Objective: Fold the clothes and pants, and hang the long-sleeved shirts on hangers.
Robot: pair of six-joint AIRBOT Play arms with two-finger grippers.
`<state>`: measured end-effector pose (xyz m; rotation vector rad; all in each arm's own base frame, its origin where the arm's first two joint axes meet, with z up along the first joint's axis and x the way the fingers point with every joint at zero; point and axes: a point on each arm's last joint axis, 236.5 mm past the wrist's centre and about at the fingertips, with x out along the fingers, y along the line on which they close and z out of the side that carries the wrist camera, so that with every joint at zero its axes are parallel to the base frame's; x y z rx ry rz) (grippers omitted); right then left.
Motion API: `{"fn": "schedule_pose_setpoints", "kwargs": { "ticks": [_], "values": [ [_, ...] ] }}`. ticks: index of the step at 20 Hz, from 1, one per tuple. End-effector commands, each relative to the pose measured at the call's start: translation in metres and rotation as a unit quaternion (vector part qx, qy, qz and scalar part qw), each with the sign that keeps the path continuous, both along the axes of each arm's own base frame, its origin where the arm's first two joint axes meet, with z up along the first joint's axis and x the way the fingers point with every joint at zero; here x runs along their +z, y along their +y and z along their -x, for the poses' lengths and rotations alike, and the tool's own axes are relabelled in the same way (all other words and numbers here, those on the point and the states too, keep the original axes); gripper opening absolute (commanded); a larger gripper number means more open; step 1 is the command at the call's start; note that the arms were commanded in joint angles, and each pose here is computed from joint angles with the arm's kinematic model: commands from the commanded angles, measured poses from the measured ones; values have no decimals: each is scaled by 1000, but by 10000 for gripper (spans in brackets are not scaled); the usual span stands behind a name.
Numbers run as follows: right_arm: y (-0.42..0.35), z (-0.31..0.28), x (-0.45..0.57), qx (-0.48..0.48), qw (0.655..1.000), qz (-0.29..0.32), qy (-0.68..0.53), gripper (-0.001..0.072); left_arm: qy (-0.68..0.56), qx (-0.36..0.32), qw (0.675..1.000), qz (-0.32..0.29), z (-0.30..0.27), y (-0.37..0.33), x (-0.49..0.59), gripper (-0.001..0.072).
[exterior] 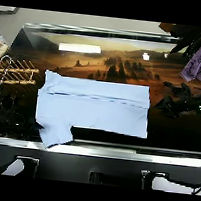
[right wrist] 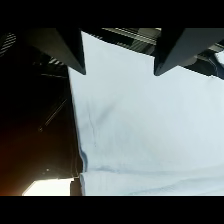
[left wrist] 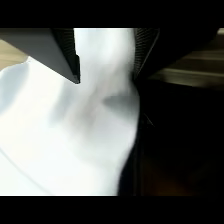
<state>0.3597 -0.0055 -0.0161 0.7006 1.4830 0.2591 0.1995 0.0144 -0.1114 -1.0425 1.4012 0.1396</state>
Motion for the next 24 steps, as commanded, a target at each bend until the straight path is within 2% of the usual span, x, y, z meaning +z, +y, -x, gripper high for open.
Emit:
{"fn": "schedule_pose_setpoints", "kwargs": {
  "ticks": [1,2,4,6,9,14,16,18,24],
  "values": [
    [4,4,4,7,1000,-7,4,474,9,-12,1000,-6,0,-2,-9,213],
    [5,8,7,19,1000,-9,3,474,10,-11,1000,-6,1,-2,-9,115],
    [-6,7,15,9,1000,2,-16,469,11,-10,1000,-8,2,0,-9,22],
    [-34,13,19,-26,999,10,-15,400,15,-11,1000,-9,5,2,-10,19],
    [-48,43,1,-64,997,-19,36,403,16,-13,1000,-12,6,3,-11,19],
    [-15,103,-61,-63,989,-52,123,422,16,-13,1000,-11,6,3,-10,19],
    [-5,116,-73,-58,988,-62,130,425,16,-14,1000,-11,6,3,-10,19],
    [2,122,-81,-60,987,-70,131,474,16,-14,1000,-9,6,2,-9,19],
    [27,130,-92,-55,986,-91,131,477,17,-14,1000,-7,6,1,-9,19]
  ]
}}
